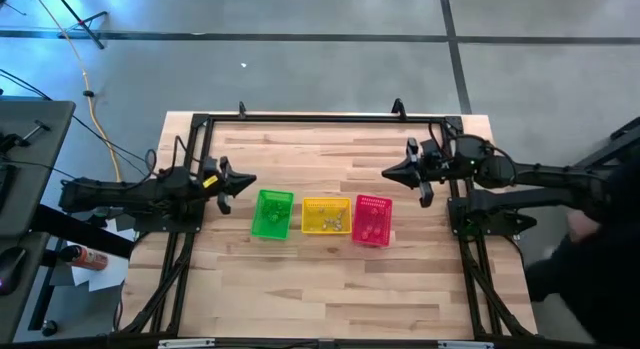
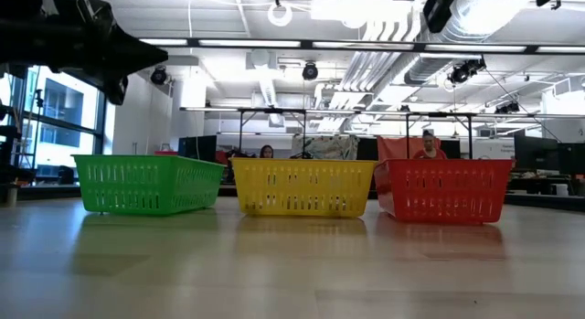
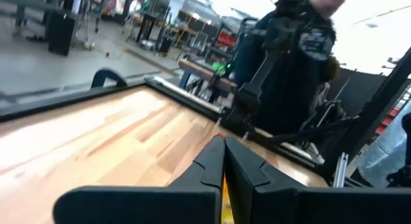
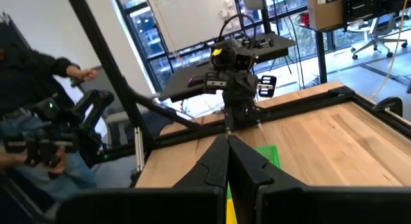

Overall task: Sort Halloween decoration
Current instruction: Return to Home Position

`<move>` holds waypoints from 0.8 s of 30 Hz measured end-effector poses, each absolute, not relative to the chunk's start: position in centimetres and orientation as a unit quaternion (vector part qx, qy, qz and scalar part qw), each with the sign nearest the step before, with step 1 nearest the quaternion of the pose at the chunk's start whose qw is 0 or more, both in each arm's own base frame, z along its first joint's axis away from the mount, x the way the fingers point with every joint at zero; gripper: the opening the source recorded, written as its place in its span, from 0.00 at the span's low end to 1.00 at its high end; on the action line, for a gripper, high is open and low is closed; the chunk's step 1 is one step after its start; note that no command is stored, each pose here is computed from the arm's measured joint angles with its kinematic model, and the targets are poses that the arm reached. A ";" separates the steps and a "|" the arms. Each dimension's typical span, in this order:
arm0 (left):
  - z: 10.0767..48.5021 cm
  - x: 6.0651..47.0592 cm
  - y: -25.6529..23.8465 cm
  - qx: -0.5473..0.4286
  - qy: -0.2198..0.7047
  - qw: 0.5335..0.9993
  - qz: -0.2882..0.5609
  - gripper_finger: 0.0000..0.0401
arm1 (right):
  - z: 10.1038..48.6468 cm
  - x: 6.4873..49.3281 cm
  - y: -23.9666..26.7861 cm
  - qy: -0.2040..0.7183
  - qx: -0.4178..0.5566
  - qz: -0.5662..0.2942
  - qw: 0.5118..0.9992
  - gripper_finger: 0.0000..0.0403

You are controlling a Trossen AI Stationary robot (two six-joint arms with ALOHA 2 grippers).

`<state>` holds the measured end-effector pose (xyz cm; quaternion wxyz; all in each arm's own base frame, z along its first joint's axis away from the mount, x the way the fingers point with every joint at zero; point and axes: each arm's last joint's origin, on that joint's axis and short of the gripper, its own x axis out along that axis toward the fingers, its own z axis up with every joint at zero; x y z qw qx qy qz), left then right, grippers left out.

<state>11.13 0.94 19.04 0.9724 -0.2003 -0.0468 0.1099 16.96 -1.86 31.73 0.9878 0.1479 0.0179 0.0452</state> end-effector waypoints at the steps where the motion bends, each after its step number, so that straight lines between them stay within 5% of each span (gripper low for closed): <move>1: 18.9 11.1 0.9 -0.205 -0.040 0.972 0.112 0.00 | 31.7 16.8 -1.7 0.021 0.145 0.046 0.988 0.00; 24: 16.6 11.0 1.1 -0.252 -0.022 0.956 0.150 0.00 | 25.5 12.7 -0.3 -0.029 0.138 0.060 0.988 0.00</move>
